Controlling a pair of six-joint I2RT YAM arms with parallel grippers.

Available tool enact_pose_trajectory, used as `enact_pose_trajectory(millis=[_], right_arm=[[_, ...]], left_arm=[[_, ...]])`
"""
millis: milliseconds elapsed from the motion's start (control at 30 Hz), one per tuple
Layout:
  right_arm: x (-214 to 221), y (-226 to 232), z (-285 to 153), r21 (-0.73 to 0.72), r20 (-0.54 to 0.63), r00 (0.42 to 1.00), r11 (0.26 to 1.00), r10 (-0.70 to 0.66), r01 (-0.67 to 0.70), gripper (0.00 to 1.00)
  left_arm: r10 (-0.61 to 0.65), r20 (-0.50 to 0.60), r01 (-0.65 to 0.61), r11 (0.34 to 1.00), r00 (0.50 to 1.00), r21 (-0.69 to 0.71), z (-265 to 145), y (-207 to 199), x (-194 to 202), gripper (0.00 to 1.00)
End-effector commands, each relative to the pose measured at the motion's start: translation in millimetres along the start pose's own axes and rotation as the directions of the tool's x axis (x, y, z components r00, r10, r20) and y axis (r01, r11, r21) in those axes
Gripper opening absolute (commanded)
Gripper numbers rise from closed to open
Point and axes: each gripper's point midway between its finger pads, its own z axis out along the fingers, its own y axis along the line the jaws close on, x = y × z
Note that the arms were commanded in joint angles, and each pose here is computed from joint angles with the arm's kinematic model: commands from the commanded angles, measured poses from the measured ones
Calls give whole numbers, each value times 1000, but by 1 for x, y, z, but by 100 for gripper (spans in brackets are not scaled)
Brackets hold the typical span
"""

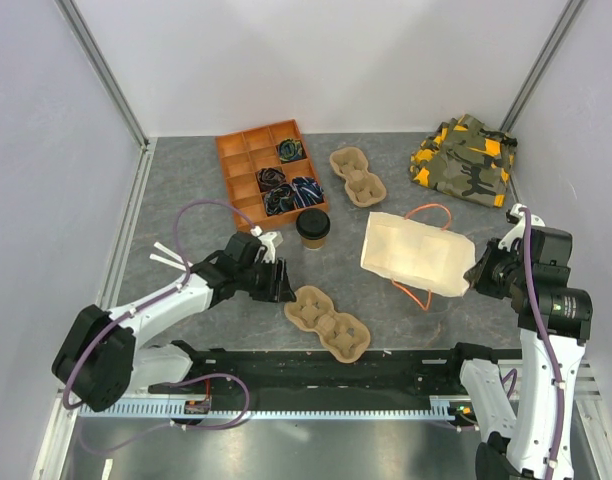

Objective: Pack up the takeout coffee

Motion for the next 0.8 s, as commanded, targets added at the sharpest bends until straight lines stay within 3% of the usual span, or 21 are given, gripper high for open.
enact_pose_trajectory(millis=[0, 500, 633, 767], right_arm=[[-2, 5, -8, -12, -2, 1000, 1000, 22, -22, 0], [5, 19, -13, -66, -66, 993, 993, 93, -97, 0], [6, 28, -14, -112, -90, 992, 988, 92, -102, 0], [6, 32, -14, -125, -106, 989, 985, 103, -116, 0]], left_arm=[[-30, 19, 30, 1000, 999, 7, 7, -1, -6, 54], [-70, -18, 70, 997, 997, -14, 22, -1, -3, 47], [-49, 12, 48, 998, 999, 27, 17, -15, -15, 33], [-33, 60, 28, 997, 998, 77, 1, -33, -29, 10]])
